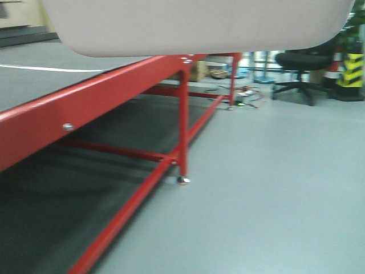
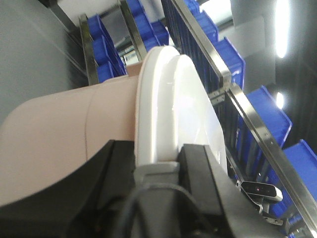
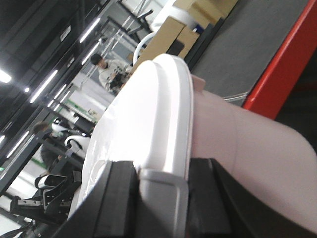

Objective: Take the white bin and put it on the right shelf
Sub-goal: 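Hold the bin raised with both grippers while driving away from the table, then carry the bin with both grippers while driving to the blue-crate shelving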

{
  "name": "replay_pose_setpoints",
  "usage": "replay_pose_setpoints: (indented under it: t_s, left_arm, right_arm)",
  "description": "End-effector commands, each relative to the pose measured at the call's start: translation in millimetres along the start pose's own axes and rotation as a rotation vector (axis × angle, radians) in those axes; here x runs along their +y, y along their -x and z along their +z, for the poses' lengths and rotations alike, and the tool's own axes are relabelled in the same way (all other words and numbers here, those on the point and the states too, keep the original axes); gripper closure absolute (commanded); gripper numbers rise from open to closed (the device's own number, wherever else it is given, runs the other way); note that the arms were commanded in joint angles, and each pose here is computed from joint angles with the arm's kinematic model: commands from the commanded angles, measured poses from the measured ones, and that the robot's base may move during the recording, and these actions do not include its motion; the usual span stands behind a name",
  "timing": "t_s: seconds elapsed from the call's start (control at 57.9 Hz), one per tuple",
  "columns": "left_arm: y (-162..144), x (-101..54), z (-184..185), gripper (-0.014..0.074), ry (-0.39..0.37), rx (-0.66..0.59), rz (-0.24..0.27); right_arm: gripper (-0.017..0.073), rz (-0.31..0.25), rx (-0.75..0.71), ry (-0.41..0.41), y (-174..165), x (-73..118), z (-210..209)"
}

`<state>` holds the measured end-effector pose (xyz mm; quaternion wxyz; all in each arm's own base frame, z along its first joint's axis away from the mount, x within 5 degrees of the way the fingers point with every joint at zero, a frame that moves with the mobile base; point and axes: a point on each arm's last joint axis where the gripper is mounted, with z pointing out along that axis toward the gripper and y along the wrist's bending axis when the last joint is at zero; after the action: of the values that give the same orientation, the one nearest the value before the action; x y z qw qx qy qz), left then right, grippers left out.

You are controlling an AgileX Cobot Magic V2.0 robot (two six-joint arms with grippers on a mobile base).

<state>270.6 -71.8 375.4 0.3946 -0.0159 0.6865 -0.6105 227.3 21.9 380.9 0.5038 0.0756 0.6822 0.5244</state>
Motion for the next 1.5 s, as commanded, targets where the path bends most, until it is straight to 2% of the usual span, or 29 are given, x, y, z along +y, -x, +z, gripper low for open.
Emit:
replay_pose_setpoints:
  t_s: [0.0, 1.486]
  left_arm:
    - [-19.4, -49.3, -2.2, 0.072, -0.321, 0.185, 0.031]
    - [-19.4, -49.3, -2.2, 0.072, -0.321, 0.185, 0.031]
  right_arm:
    - [0.0498, 0.005, 0.067, 0.313, -3.5, 46.4, -4.8]
    - [0.0498, 0.005, 0.067, 0.313, -3.5, 46.4, -4.8]
